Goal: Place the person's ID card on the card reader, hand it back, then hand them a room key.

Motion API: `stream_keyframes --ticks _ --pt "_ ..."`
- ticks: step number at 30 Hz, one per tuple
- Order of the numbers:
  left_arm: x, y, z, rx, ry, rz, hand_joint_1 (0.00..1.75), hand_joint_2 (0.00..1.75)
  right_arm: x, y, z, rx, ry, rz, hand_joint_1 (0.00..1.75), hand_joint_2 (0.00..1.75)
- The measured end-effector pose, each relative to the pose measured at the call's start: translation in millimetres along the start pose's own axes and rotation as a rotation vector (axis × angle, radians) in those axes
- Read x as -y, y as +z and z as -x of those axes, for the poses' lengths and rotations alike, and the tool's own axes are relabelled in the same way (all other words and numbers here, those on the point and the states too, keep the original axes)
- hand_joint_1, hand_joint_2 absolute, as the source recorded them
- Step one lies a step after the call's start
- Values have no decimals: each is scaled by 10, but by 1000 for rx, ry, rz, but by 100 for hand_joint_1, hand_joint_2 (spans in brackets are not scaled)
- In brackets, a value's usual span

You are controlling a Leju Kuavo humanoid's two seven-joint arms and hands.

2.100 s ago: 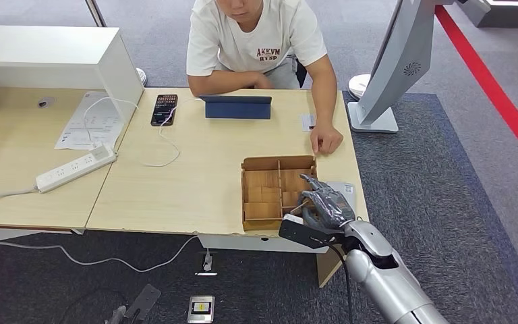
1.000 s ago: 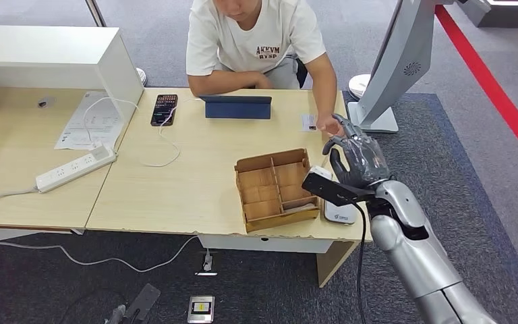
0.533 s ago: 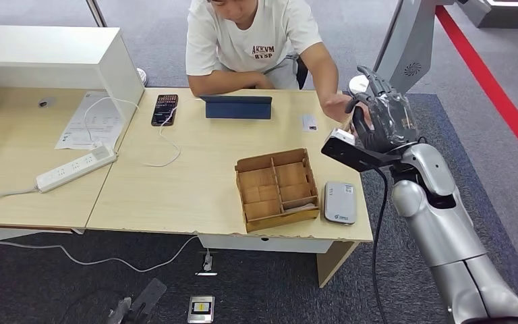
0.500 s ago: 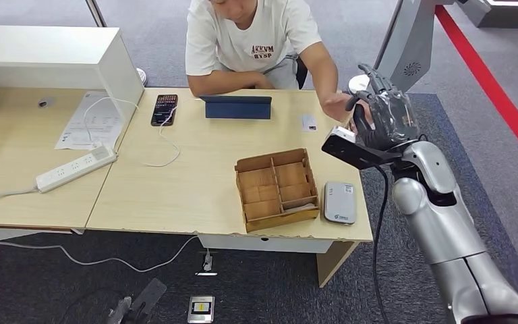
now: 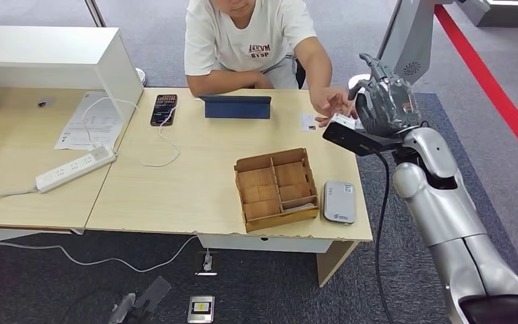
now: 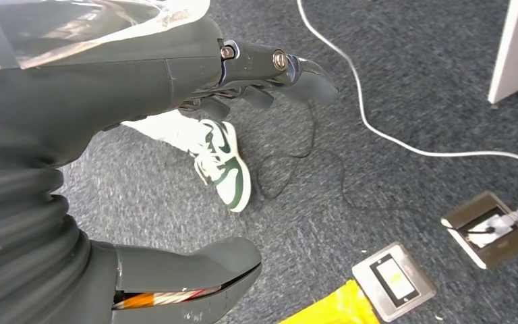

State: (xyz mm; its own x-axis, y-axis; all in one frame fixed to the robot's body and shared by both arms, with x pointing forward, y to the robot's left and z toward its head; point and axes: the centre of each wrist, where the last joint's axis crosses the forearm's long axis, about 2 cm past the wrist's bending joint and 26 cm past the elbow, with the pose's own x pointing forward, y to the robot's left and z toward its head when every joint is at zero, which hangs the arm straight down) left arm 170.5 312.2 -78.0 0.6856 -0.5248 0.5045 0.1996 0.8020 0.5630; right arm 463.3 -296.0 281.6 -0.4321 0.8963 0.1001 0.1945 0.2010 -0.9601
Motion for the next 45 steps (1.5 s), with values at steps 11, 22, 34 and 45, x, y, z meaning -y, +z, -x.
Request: stream_keyframes --ticks 11,22,34,45 --pt "-65 -76 -168 46 -51 14 0 175 429 -573 -93 -82 52 -54 175 175" --pt "-153 -92 -72 24 -54 4 0 175 109 -568 -199 -159 48 -185 175 175" --pt "-153 -80 -31 12 -45 -2 0 175 43 -619 -323 -156 44 -224 0 175" --pt "-193 -73 61 -14 -21 -1 0 175 -44 -623 -431 -105 -8 -154 0 175"
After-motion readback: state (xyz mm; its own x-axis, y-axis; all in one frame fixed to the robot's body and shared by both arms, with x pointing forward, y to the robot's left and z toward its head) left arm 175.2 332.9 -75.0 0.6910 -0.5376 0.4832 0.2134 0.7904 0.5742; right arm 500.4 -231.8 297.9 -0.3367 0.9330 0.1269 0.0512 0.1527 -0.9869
